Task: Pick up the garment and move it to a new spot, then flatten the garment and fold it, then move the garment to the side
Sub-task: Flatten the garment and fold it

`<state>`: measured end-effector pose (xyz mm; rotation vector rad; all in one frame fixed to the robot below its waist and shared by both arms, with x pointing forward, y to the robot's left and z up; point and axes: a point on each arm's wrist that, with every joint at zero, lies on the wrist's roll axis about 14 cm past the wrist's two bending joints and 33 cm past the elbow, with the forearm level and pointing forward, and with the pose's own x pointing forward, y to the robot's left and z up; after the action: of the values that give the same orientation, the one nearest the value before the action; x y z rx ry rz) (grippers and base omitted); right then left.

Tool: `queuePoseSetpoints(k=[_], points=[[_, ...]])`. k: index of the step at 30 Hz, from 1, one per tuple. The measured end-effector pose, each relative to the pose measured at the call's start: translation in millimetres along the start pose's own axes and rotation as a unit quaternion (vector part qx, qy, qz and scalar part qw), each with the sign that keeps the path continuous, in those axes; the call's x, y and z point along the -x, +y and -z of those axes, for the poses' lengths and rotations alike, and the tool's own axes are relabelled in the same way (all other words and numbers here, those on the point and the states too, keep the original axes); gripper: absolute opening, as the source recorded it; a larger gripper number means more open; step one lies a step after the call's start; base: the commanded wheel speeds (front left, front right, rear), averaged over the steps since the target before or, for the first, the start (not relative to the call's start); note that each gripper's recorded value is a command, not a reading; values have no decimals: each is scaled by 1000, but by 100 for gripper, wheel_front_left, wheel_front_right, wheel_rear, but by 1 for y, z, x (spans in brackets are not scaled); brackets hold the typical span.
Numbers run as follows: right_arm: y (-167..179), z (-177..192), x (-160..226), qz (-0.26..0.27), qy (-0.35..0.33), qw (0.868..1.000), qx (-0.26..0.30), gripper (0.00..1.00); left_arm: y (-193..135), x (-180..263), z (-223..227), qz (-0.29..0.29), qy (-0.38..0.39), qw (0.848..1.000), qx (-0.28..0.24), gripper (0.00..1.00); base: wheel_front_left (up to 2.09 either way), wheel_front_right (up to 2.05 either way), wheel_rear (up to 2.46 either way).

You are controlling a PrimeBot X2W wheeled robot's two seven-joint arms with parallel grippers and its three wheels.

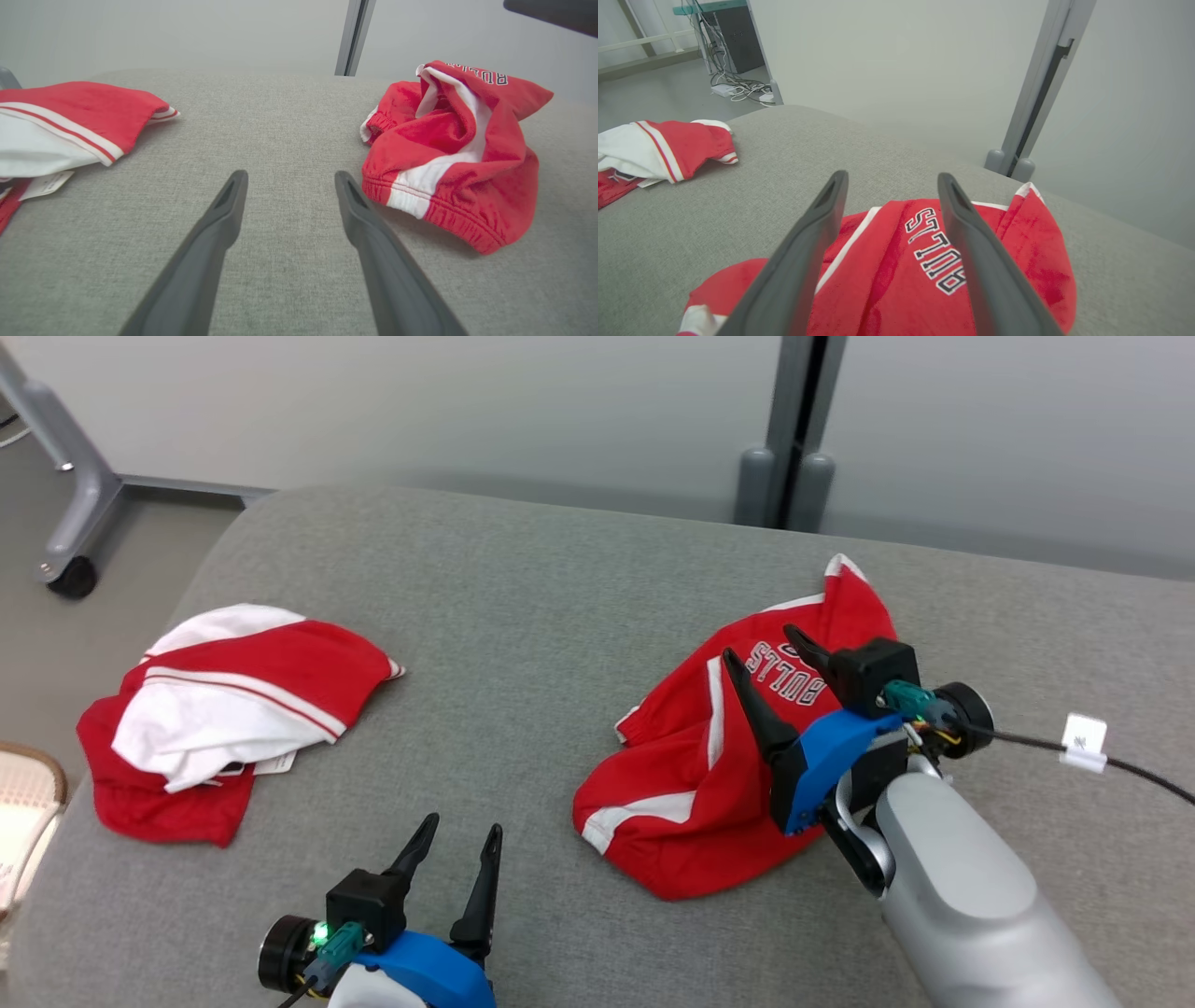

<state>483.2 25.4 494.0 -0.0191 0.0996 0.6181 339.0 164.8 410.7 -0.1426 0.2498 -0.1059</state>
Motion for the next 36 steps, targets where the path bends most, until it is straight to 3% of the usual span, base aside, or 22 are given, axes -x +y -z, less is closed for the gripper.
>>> queuePoseSetpoints(k=[9,14,15,16,18,23,29,33,36], points=[[8,48,-41,-23,136,990,18,100,23,11,3,-42,5,999,16,100,0,0,0],[-2,63,-48,-15,170,984,45,100,30,13,9,-54,14,998,20,100,0,0,0],[-5,65,-47,-13,177,983,52,87,30,12,9,-53,14,998,20,100,0,0,0],[-8,67,-46,-8,182,982,50,46,29,11,9,-51,15,998,20,100,0,0,0],[-12,70,-44,-5,190,980,56,0,26,9,8,-47,14,999,22,100,0,0,0],[-21,54,-45,10,147,988,44,0,19,3,5,-33,10,999,20,100,0,0,0],[-40,13,-38,46,28,998,-11,0,8,-3,-2,-10,0,1000,15,100,0,0,0],[-60,8,-13,90,-13,993,-77,0,-6,-7,1,12,4,1000,11,100,0,0,0],[-90,0,17,143,-53,981,-118,0,-18,-13,4,33,9,999,6,100,0,0,0]])
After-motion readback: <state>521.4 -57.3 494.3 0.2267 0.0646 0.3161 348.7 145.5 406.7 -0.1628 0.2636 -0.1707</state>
